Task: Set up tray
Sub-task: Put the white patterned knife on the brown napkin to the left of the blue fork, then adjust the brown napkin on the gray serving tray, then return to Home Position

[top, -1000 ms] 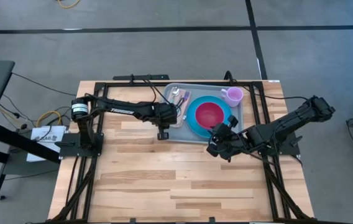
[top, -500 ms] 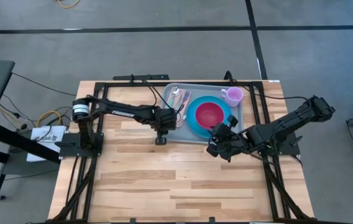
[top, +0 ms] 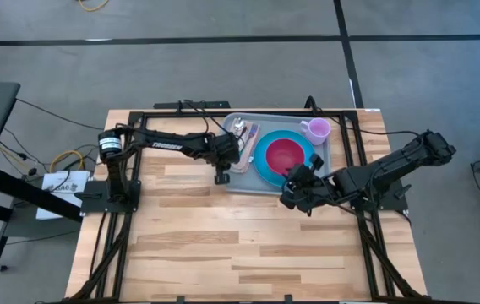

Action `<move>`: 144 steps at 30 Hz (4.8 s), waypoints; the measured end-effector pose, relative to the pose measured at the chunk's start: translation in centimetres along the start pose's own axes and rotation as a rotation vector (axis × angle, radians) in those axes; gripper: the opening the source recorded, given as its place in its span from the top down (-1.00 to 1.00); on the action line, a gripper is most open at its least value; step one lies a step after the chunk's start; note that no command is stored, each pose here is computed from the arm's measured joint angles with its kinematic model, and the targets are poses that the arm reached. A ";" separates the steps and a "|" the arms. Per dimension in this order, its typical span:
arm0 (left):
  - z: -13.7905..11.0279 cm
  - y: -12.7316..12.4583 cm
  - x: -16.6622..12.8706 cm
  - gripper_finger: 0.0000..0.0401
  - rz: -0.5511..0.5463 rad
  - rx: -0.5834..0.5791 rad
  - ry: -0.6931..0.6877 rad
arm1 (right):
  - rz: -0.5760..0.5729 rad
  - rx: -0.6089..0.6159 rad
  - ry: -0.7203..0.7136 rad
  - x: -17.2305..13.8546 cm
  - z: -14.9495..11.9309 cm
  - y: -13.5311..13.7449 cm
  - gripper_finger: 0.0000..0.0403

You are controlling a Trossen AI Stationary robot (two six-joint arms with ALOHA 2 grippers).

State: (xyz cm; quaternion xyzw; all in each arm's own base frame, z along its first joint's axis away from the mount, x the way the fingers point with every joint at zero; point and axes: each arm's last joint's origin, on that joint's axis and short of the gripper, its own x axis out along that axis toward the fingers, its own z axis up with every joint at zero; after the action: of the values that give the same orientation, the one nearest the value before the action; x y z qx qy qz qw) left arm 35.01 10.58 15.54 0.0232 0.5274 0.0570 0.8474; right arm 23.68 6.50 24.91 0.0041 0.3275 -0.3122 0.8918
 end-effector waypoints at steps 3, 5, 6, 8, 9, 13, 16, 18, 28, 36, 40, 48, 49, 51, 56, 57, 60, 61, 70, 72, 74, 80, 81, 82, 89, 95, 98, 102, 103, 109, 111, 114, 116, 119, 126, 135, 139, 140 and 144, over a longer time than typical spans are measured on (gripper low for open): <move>0.0 0.3 -0.2 1.00 0.005 -0.003 -0.006 | -0.003 0.000 0.001 0.1 0.0 -0.1 0.60; 0.2 0.3 -0.3 1.00 0.007 0.011 -0.028 | -0.003 0.000 0.001 0.1 0.0 -0.1 0.60; 0.3 0.3 -0.3 1.00 0.005 0.016 -0.033 | -0.003 -0.001 0.001 0.1 0.0 -0.1 0.60; 0.4 0.0 -0.3 1.00 -0.001 0.021 -0.038 | -0.002 -0.004 0.001 0.0 0.0 0.0 0.60; 0.5 -0.1 -0.3 1.00 -0.001 0.014 -0.046 | -0.002 -0.012 0.001 0.0 0.0 0.0 0.60; 0.9 -0.8 -0.3 1.00 0.003 0.020 -0.072 | -0.001 -0.022 -0.001 0.0 0.0 0.0 0.60; 1.1 -0.9 0.2 1.00 0.051 0.030 -0.083 | -0.001 -0.024 -0.001 0.0 0.0 0.0 0.60; 1.0 -0.8 1.1 1.00 0.062 0.024 -0.078 | 0.000 -0.025 -0.001 0.0 0.0 0.0 0.60; 0.9 -1.6 1.6 1.00 0.065 0.012 -0.058 | 0.011 -0.068 -0.019 0.0 0.3 0.1 0.60; 1.3 -3.3 1.5 1.00 0.090 0.023 -0.058 | 0.007 -0.079 -0.020 0.2 0.4 0.0 0.60; 1.4 -3.5 1.5 1.00 0.086 0.001 -0.074 | 0.000 -0.088 -0.028 0.4 0.7 -0.1 0.60; 1.8 -4.1 1.4 1.00 0.198 0.036 -0.090 | -0.025 -0.106 -0.032 1.2 1.2 -0.7 0.60; 1.8 -4.1 1.4 1.00 0.239 0.034 -0.084 | -0.026 -0.108 -0.037 1.2 1.3 -0.8 0.60; 1.8 -3.8 1.2 1.00 0.271 0.026 -0.080 | -0.025 -0.117 -0.046 1.3 1.5 -0.8 0.60; 1.3 -3.4 2.5 1.00 0.265 -0.041 -0.051 | -0.021 -0.119 -0.051 1.5 1.7 -0.9 0.60; 1.1 -3.4 3.0 1.00 0.262 -0.041 -0.039 | -0.020 -0.118 -0.049 1.6 1.7 -0.9 0.60; 1.2 -3.7 3.4 1.00 0.253 -0.037 -0.044 | -0.008 -0.118 -0.043 1.6 1.7 -0.9 0.60; 1.2 -3.9 3.4 1.00 0.248 -0.034 -0.047 | -0.008 -0.118 -0.043 1.6 1.7 -0.9 0.60; 2.0 -5.4 3.4 1.00 0.151 -0.065 -0.130 | -0.008 -0.116 -0.043 1.6 1.7 -0.9 0.60; 2.1 -5.7 3.4 1.00 0.154 -0.094 -0.142 | -0.008 -0.116 -0.043 1.6 1.7 -0.9 0.60; 2.1 -6.0 3.4 1.00 0.158 -0.120 -0.153 | -0.008 -0.116 -0.043 1.6 1.7 -0.9 0.60; 2.2 -6.6 3.4 1.00 0.175 -0.145 -0.163 | -0.008 -0.116 -0.043 1.6 1.7 -0.9 0.60; 2.3 -6.6 3.4 1.00 0.181 -0.146 -0.168 | -0.008 -0.116 -0.043 1.6 1.7 -0.9 0.60; 2.3 -6.7 3.4 1.00 0.183 -0.145 -0.175 | -0.008 -0.116 -0.043 1.6 1.7 -0.9 0.60; 5.3 -6.3 0.4 1.00 0.187 -0.149 -0.168 | -0.008 -0.115 -0.044 1.6 1.7 -0.9 0.60; 6.8 -3.9 -7.8 1.00 0.290 -0.095 -0.166 | -0.001 -0.165 -0.045 1.1 1.6 -0.9 0.60; 5.9 -2.7 -12.5 1.00 0.337 -0.135 -0.188 | 0.011 -0.205 -0.045 0.4 1.5 -1.2 0.60; 3.1 -2.1 -18.4 1.00 0.363 -0.216 -0.189 | 0.017 -0.295 -0.006 -0.9 0.7 -1.7 0.60; 2.2 -2.0 -19.6 1.00 0.385 -0.223 -0.188 | 0.018 -0.315 0.003 -1.2 0.4 -1.8 0.60; -4.5 -2.3 -24.9 1.00 0.538 -0.261 -0.207 | 0.033 -0.347 0.007 -1.7 0.1 -1.6 0.60; -6.8 -2.5 -25.7 1.00 0.563 -0.296 -0.230 | 0.018 -0.422 0.009 -1.4 0.0 -1.4 0.60; -10.1 -2.9 -26.3 1.00 0.571 -0.367 -0.273 | 0.005 -0.455 -0.036 -1.0 0.7 -1.3 0.60; -12.2 -3.2 -26.1 1.00 0.564 -0.424 -0.307 | 0.012 -0.355 -0.094 -0.7 1.7 -1.2 0.60; -15.1 -3.6 -25.6 1.00 0.549 -0.507 -0.368 | 0.035 -0.202 -0.126 -0.6 3.1 -1.9 0.60; -19.2 -4.8 -23.6 1.00 0.287 -0.589 -0.741 | 0.163 0.029 -0.033 -3.8 3.2 -5.3 0.60; -21.8 -5.9 -19.6 1.00 0.135 -0.410 -1.115 | 0.217 0.180 -0.271 -7.5 -0.9 -9.2 0.60; -21.7 -6.2 -18.4 1.00 0.059 -0.350 -1.177 | 0.321 0.203 -0.404 -7.0 -3.8 -9.6 0.60; -21.6 -6.3 -17.9 1.00 0.029 -0.330 -1.173 | 0.350 0.207 -0.441 -6.8 -4.6 -9.7 0.60; -21.5 -6.4 -17.0 1.00 0.005 -0.346 -1.166 | 0.425 0.196 -0.586 -6.0 -7.1 -9.9 0.60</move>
State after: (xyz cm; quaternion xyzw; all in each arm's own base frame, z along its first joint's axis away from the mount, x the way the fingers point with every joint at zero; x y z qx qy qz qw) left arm 8.75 1.76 20.51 -0.0863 -0.0409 0.1218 0.9879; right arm 10.52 3.32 24.81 0.0678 0.0186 -0.1380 0.9879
